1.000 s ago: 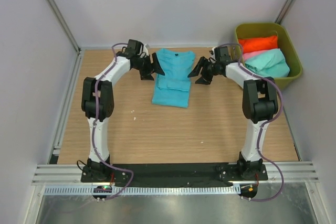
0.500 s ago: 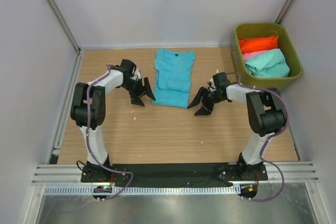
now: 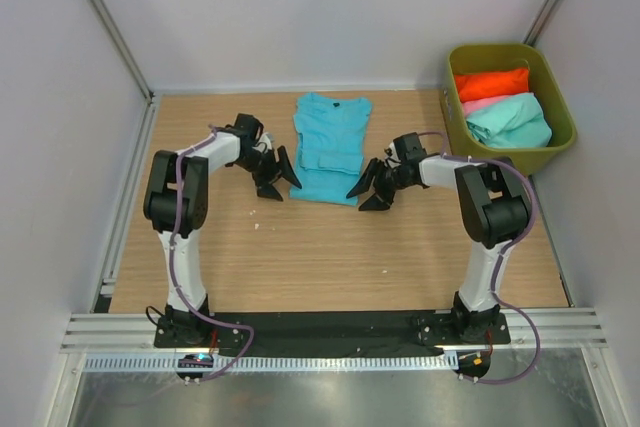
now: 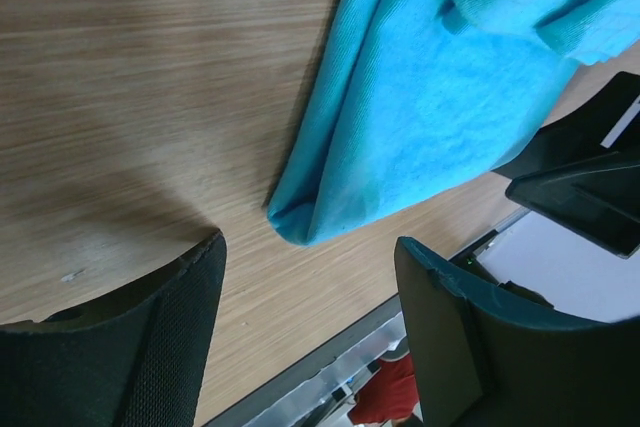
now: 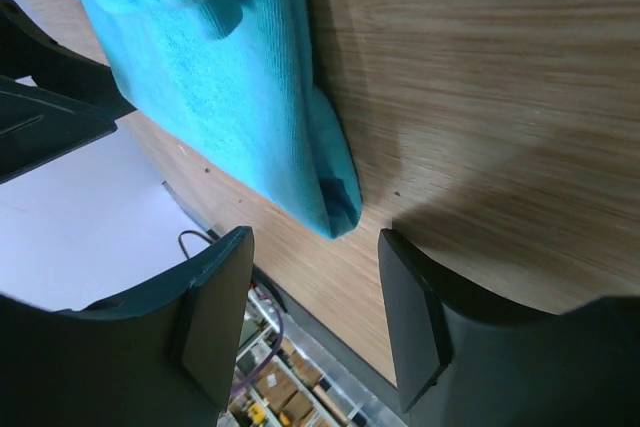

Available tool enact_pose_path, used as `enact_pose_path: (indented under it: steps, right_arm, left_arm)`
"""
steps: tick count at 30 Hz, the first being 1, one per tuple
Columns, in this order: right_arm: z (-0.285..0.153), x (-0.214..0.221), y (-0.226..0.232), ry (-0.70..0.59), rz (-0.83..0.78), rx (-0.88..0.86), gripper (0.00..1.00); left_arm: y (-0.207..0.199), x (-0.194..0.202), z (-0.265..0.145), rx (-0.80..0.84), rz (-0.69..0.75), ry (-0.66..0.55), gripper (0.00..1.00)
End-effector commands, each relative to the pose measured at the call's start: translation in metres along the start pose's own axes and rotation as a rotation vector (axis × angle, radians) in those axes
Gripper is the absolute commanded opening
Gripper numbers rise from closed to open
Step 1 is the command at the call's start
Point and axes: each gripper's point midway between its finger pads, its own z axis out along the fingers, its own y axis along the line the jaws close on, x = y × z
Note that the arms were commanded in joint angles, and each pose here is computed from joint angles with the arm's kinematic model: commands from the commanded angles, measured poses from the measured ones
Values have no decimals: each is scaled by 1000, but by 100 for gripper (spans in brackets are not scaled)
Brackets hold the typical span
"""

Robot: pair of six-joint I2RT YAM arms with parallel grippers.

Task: Fold and stack the t-shirts
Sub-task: Fold the tshirt

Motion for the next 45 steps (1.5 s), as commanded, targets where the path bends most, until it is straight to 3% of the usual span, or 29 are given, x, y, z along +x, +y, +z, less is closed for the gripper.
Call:
enact_pose_path:
  steps: [1, 12, 24, 31, 33, 35, 37, 45]
  right_arm:
    - [6, -5, 7, -15, -13, -12, 59]
    - [16, -3, 2, -13, -15, 10, 54]
    - [11, -21, 2, -65, -57, 19, 28]
    - [-11, -28, 7, -116, -96, 8, 21]
    - [-17, -29, 7, -133, -108, 6, 18]
    - [-24, -28, 6, -147, -112, 2, 4]
    - [-29, -28, 1, -156, -112, 11, 2]
    - [-72, -14, 31, -212, -206, -42, 1]
  left_arm:
    - [-9, -12, 4, 35, 12, -20, 69]
    - [-7, -10, 14, 42, -1, 3, 59]
    - [-14, -3, 24, 70, 15, 18, 40]
    - [-38, 7, 21, 118, 66, 12, 31]
    - [-44, 11, 18, 129, 81, 3, 26]
    - [-50, 17, 18, 137, 97, 5, 12]
    - [-55, 25, 15, 136, 113, -3, 0]
    - [-85, 49, -18, 152, 246, -52, 0]
